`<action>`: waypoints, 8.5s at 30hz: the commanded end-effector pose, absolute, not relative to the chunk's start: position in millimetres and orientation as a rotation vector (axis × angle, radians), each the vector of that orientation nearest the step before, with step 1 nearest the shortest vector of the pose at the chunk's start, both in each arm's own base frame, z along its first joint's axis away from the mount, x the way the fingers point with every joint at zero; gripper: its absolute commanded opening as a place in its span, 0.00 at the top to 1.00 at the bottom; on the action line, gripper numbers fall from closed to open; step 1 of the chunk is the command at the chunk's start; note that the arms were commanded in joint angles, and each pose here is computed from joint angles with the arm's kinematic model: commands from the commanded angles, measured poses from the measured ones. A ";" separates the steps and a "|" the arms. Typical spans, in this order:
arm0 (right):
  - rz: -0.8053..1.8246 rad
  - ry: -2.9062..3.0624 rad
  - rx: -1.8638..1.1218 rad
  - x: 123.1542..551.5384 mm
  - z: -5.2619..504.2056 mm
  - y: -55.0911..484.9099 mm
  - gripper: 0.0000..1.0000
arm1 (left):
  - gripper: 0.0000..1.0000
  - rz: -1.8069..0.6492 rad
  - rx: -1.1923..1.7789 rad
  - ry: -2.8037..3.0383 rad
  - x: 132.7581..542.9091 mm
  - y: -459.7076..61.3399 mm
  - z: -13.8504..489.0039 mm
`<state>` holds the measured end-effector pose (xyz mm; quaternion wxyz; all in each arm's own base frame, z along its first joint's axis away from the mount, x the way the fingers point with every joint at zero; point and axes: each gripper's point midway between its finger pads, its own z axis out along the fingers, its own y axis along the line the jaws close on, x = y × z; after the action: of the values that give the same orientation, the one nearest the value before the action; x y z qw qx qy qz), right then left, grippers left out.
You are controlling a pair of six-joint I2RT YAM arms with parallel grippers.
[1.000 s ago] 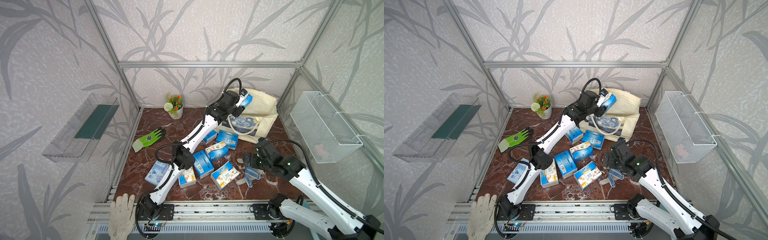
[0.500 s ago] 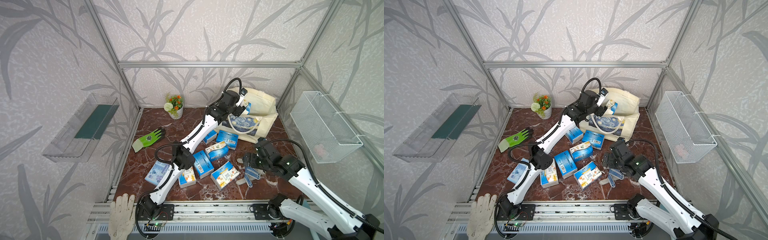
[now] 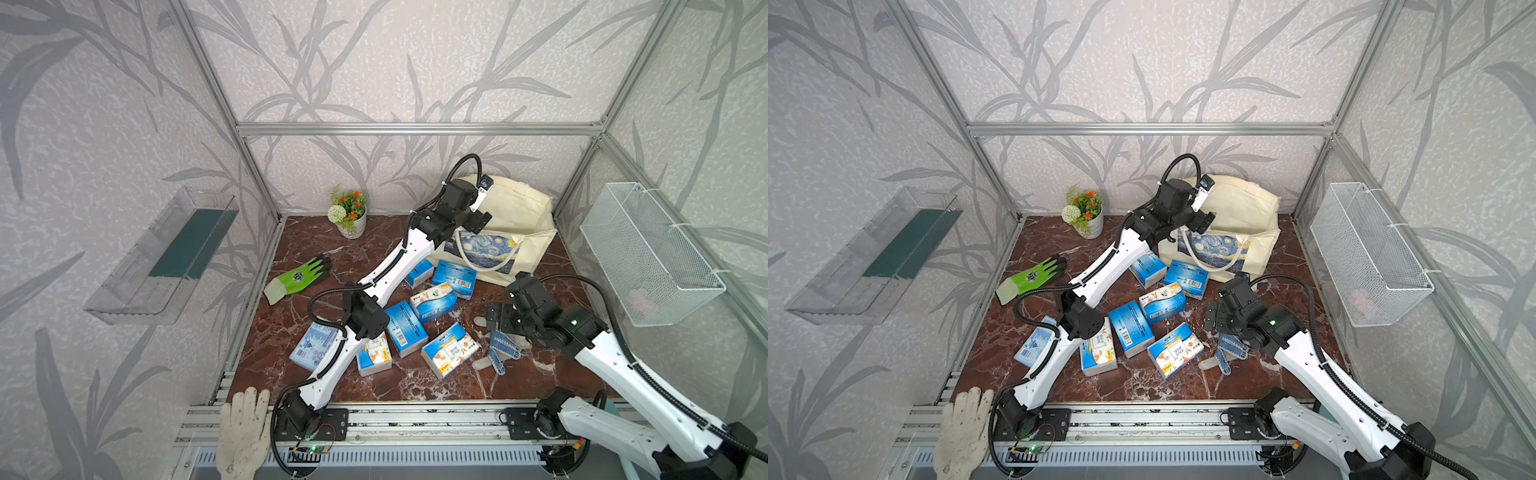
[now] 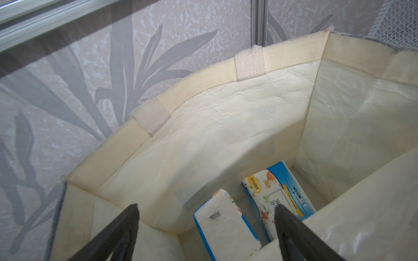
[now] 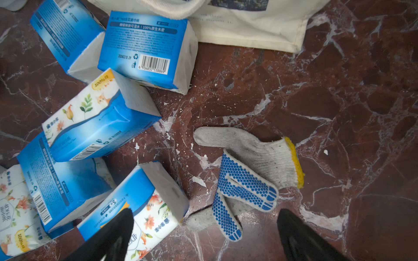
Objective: Put tissues into the canvas bag
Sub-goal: Place the pack of facial tissues in the canvas bag, then pick up the pack of facial tissues from the center of the board, then place the pack of facial tissues in the canvas bag.
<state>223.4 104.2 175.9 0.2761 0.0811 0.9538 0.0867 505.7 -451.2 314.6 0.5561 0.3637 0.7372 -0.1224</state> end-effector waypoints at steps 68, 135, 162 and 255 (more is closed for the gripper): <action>0.096 2.488 1.179 315.2 104.2 259.6 0.01 | 0.05 0.025 0.446 2.341 306.4 -81.4 259.2; 0.257 2.681 0.460 298.8 118.8 282.6 0.47 | 0.07 -0.013 0.426 2.366 320.5 -90.1 264.6; 0.633 2.595 -0.363 265.0 244.9 336.2 0.46 | 0.07 0.118 0.369 2.342 320.5 -58.6 279.5; 0.043 2.385 0.146 539.1 283.8 74.1 0.23 | 0.08 0.104 0.391 2.454 335.2 -57.2 255.9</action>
<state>537.8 72.1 280.1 0.3626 0.0558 0.9303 0.0042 336.4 -58.4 256.4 0.3283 0.1541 0.9309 0.0429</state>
